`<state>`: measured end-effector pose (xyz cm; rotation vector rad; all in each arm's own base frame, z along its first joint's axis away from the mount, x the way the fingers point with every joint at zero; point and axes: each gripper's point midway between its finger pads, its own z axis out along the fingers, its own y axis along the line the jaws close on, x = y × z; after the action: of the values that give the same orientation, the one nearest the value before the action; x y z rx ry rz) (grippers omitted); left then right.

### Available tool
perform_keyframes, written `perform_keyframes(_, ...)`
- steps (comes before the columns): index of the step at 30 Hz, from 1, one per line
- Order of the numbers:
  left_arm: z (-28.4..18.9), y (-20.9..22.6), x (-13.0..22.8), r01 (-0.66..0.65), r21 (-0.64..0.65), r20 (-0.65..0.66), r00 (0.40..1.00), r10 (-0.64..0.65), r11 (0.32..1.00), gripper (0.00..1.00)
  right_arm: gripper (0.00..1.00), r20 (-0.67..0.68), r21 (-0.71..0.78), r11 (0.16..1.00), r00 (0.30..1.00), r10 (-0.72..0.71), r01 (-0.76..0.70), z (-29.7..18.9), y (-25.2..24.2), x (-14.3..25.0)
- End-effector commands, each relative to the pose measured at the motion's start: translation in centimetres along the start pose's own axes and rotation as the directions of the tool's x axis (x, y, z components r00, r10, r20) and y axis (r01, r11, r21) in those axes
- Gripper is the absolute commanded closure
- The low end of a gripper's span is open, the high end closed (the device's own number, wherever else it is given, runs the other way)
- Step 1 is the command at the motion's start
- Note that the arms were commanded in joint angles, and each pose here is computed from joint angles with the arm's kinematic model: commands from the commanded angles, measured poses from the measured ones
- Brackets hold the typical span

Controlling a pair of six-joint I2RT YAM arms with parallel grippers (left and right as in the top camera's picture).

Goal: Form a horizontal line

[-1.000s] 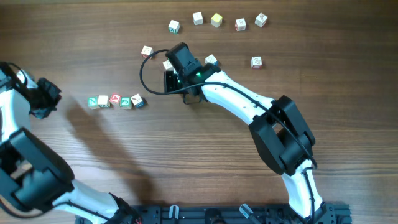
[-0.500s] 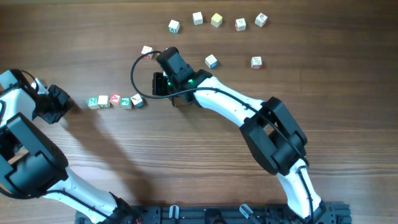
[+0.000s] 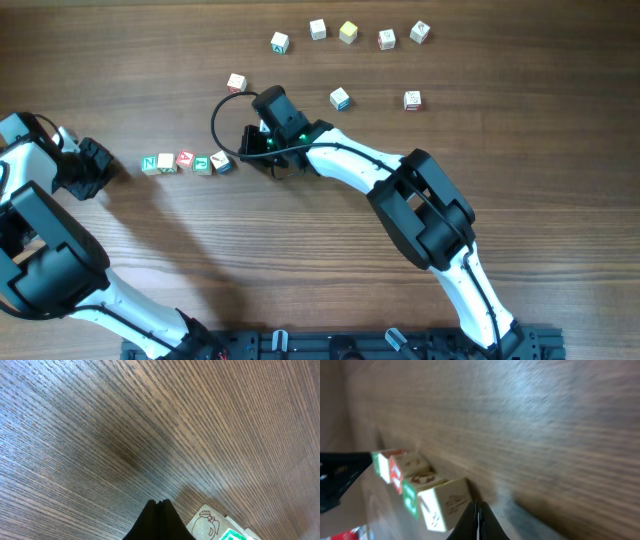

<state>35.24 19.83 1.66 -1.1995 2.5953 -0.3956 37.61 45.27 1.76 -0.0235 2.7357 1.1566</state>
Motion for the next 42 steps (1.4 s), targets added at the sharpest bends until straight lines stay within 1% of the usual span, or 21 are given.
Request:
perform_keyframes(1, 0.7, 0.0, 0.9, -0.018, 0.006, -0.032, 0.999, 0.018, 1.0, 0.96, 0.96, -0.063, -0.035, 0.999, 0.998, 0.02, -0.022, 0.4, 0.4, 1.2)
perform_keyframes(4, 0.9, -0.1, 1.4, -0.016, 0.005, -0.049, 0.999, 0.016, 1.0, 0.96, 0.96, -0.073, -0.04, 0.999, 0.997, 0.013, -0.016, 0.6, 0.7, 1.7)
perform_keyframes(8, 1.1, -1.4, 2.1, -0.033, 0.038, -0.074, 0.997, 0.036, 0.999, 0.96, 0.96, -0.083, -0.044, 0.999, 0.997, 0.0, -0.003, 0.9, 1.2, 2.5)
perform_keyframes(13, 1.4, -2.5, 2.7, -0.064, 0.041, -0.085, 0.994, 0.067, 0.997, 0.96, 0.96, -0.088, -0.049, 0.999, 0.996, -0.009, 0.005, 1.1, 1.6, 2.9)
perform_keyframes(18, 1.6, -3.2, 3.0, -0.084, 0.045, -0.089, 0.992, 0.088, 0.995, 0.96, 0.96, -0.086, -0.049, 0.999, 0.996, -0.011, 0.007, 1.1, 1.6, 2.9)
perform_keyframes(34, 1.7, -3.5, 3.1, -0.087, 0.054, -0.093, 0.991, 0.091, 0.995, 0.96, 0.96, -0.07, -0.078, 0.997, 0.997, -0.026, 0.021, 1.2, 2.4, 2.6)
perform_keyframes(42, 2.0, -4.6, 3.4, -0.121, 0.065, -0.092, 0.988, 0.127, 0.991, 0.96, 0.95, -0.069, -0.08, 0.997, 0.997, -0.024, 0.018, 1.2, 2.5, 2.6)
